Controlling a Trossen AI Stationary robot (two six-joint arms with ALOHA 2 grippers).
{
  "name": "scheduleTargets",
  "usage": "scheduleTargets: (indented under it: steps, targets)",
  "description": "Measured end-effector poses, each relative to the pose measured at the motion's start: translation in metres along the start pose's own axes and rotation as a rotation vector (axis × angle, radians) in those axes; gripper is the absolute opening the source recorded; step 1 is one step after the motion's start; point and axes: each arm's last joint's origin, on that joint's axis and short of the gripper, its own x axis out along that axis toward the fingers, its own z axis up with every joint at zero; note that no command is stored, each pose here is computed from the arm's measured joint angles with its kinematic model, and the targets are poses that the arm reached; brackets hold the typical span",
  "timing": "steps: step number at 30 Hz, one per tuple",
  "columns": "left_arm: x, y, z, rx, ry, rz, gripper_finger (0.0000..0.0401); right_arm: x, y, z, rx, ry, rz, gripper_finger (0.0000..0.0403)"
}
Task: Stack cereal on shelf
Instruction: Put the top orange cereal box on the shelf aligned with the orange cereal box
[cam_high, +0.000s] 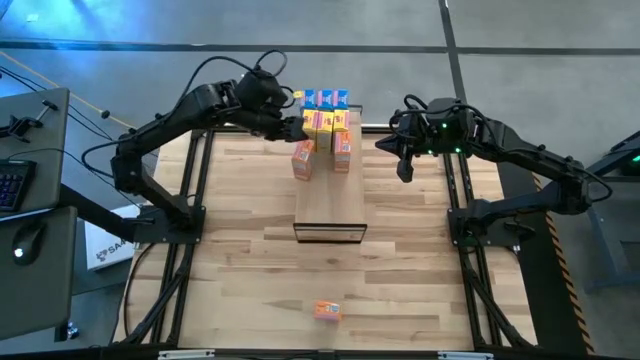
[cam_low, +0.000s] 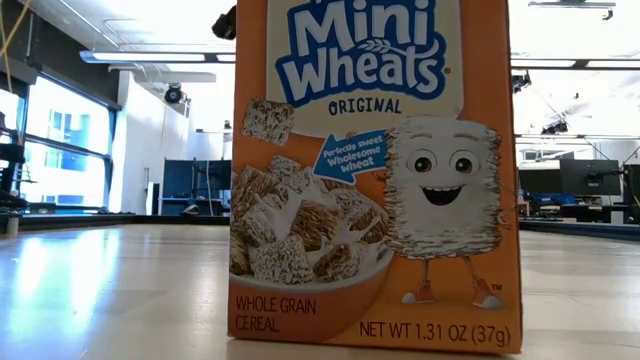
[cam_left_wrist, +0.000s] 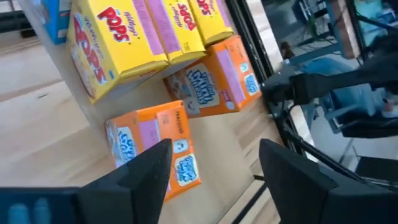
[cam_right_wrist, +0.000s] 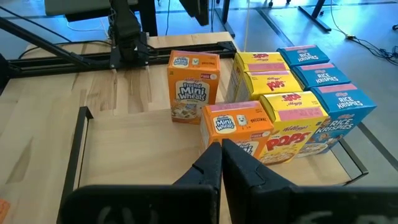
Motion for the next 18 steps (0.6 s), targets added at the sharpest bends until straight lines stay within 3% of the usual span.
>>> scheduleTargets:
  steps: [4,8,10,14,18]
  targets:
    - [-0.016,-0.003,-0.01,0.146,0.009,-0.006,0.0171,0.0,0.0,0.0,0.001,0.001,-0.005,0.0]
    - [-0.031,-0.004,-0.043,0.293,0.036,0.118,0.0053,0.0,-0.001,0.0,0.008,0.003,-0.025,0.0]
    - [-0.029,-0.002,-0.059,0.329,0.031,0.146,0.0014,0.0,-0.001,0.0,0.011,0.003,-0.029,0.0]
    - [-0.023,0.005,-0.083,0.377,0.002,0.08,0.0018,0.0,-0.001,0.0,0.027,0.003,-0.03,0.0]
    - [0.005,0.019,-0.105,0.397,0.009,0.051,0.0003,0.0,-0.001,0.001,0.026,-0.006,-0.03,0.0]
